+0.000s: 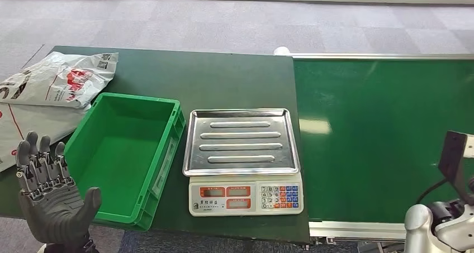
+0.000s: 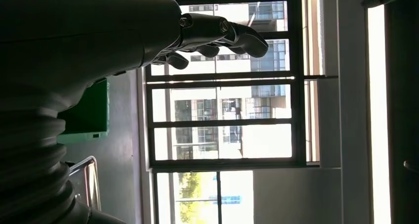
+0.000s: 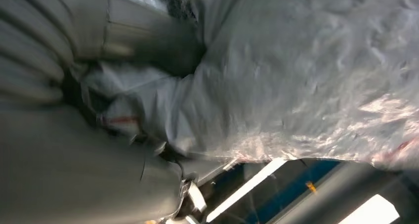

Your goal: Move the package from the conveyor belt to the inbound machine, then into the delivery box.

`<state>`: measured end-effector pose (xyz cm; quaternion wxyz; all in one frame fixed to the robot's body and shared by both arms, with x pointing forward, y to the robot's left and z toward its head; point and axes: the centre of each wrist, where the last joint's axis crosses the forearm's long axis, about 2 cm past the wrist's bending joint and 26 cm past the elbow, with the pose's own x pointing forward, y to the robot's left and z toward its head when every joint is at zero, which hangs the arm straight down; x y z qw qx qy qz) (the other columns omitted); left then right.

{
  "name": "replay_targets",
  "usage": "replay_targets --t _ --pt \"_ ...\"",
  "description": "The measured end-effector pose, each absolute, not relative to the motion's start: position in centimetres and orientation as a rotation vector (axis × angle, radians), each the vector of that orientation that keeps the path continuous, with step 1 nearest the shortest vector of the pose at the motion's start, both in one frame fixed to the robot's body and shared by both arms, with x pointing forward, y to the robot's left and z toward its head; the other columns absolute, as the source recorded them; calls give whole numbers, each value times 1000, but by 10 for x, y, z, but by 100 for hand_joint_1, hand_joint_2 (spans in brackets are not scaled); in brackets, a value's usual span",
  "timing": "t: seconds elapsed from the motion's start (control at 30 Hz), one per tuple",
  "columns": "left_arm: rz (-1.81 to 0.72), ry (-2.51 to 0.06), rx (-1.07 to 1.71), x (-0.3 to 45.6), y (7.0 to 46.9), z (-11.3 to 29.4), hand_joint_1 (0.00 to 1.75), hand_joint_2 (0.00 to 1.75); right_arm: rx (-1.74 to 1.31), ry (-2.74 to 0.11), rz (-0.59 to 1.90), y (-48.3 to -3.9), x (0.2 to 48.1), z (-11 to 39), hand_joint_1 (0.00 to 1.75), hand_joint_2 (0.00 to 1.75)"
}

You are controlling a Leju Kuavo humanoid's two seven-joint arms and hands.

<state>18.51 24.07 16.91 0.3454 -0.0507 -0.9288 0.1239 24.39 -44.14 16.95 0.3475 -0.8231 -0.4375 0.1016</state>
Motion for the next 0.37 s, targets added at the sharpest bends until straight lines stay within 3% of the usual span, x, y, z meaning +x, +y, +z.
replay_targets --t 0.17,0.23,0.37 --pt "316 -2405 -151 189 239 167 0 175 -2128 -1522 975 -427 239 183 175 175" --pt "314 -2404 -154 190 238 167 0 175 -2130 -1533 992 -424 236 185 175 175" --pt "313 -2404 -162 192 238 166 0 175 -2160 -1417 701 -422 235 185 175 175"
